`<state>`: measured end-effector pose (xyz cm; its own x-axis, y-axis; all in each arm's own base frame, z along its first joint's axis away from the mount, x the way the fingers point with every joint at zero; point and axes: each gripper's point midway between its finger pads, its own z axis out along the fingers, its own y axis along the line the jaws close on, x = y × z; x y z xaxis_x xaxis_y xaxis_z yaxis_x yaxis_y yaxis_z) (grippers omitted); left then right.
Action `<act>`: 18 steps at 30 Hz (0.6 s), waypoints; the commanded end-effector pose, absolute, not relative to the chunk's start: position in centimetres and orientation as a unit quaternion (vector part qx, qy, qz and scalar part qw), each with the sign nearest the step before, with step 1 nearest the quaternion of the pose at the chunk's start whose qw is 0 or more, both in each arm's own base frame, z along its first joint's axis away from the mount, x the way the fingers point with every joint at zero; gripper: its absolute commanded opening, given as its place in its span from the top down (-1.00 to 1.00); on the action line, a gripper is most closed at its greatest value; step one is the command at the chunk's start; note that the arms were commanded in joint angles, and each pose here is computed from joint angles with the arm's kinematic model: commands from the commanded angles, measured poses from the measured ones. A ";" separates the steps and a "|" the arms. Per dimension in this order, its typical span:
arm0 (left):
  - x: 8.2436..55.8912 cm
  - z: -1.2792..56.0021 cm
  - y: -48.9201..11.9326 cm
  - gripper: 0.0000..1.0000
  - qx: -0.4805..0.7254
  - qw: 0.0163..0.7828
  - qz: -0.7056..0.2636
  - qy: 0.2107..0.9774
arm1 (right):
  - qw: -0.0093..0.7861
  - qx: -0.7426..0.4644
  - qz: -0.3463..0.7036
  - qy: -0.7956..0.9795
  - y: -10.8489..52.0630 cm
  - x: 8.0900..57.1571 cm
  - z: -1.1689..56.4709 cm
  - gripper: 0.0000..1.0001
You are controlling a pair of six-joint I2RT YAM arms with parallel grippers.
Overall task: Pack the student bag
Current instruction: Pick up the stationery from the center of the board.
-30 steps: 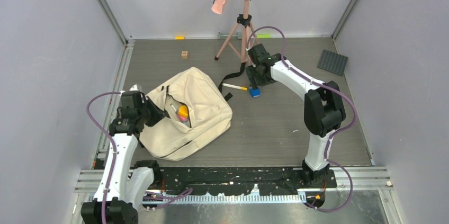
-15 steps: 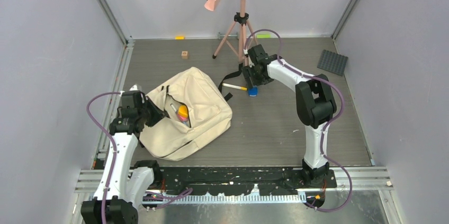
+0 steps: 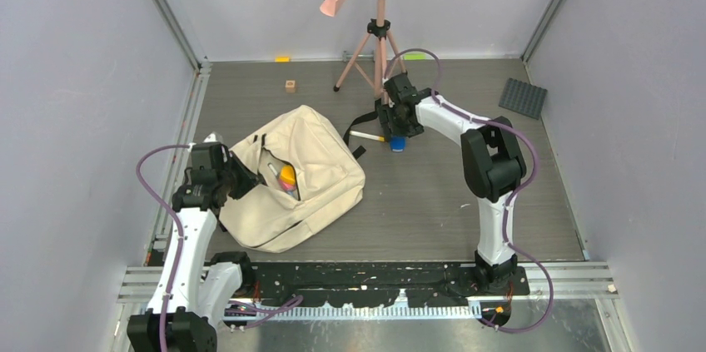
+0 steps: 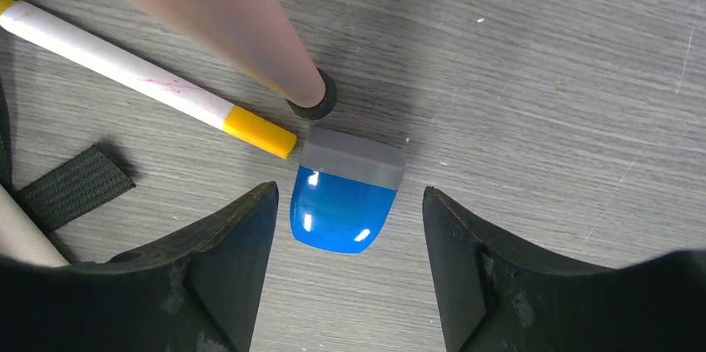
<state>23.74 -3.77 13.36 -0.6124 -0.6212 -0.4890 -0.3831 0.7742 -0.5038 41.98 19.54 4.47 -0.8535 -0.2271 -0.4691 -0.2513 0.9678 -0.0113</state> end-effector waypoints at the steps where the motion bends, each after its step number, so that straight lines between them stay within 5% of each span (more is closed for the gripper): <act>1: 25.7 15.7 -2.8 1.00 -0.280 0.389 -0.169 0.861 | 0.255 -0.114 0.011 0.960 20.6 41.9 4.6 -0.38; 18: 24.8 15.9 -3.0 1.00 -0.272 0.389 -0.170 0.863 | 0.245 -0.099 -0.011 0.964 19.9 41.0 2.2 -0.02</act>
